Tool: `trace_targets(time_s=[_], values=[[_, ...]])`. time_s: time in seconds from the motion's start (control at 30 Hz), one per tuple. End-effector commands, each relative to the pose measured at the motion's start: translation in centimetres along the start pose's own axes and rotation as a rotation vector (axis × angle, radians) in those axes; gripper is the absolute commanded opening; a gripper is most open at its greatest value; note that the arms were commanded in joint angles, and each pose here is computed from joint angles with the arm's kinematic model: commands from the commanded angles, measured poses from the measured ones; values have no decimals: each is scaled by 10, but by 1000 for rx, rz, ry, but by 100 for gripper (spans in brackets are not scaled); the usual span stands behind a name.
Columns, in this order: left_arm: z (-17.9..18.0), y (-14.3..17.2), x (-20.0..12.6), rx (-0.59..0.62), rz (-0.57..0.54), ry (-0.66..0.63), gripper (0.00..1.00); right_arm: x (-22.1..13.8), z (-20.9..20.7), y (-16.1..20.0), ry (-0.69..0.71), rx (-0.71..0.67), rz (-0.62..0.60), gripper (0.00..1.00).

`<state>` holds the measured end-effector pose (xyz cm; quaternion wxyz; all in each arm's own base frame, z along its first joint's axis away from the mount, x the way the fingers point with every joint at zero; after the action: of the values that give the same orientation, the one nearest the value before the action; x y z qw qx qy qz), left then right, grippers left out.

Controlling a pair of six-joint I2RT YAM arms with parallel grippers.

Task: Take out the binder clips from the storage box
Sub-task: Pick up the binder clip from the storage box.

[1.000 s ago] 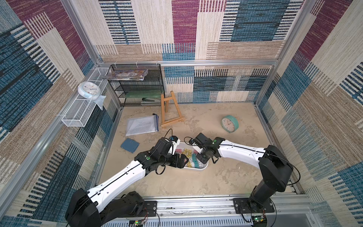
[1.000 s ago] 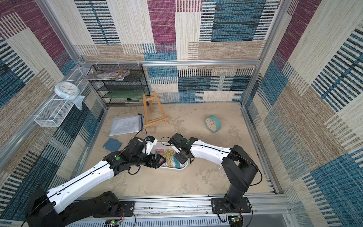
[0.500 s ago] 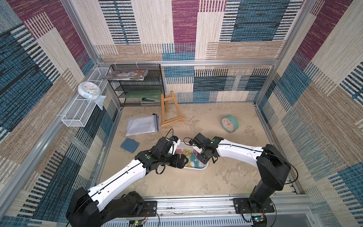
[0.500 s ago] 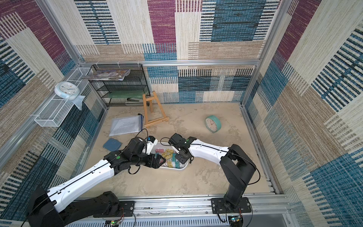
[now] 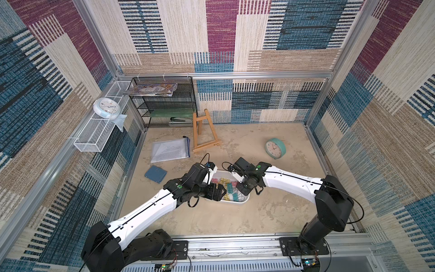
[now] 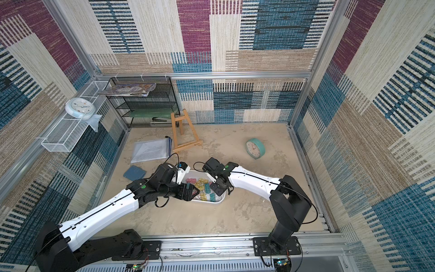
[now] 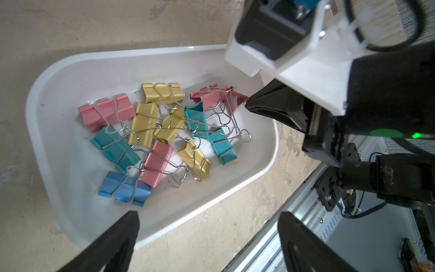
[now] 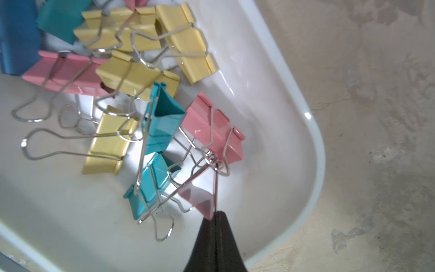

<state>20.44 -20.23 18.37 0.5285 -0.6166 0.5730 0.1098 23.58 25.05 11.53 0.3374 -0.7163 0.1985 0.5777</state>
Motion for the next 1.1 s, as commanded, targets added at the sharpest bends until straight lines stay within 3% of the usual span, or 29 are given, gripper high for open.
trace_targets(time_s=[0.0,0.3,0.57,0.97,1.07], values=[[-2,-3,-1,7,-8,9,96,12,-2,8,38,-2,95,2],[0,0,-1,0,-6,0,96,-8,-3,4,22,19,77,2],[-2,-3,3,4,5,10,96,-12,6,11,-51,1,136,1],[-12,-8,7,15,0,53,96,-53,-11,-8,40,89,-90,0],[-18,-12,9,25,-3,59,96,-57,-29,0,179,125,-63,0]])
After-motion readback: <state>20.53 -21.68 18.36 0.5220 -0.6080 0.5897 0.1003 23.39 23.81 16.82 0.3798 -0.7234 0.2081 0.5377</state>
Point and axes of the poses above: each gripper's point midway between its finger pads, its own x axis out along the fingers, its own z axis along the line the jaws close on, y = z × x, the point moved 5 cm from there along -x, back along the fingers, and after that the axes turned 3 degrees about x, right-handed, at the moved point
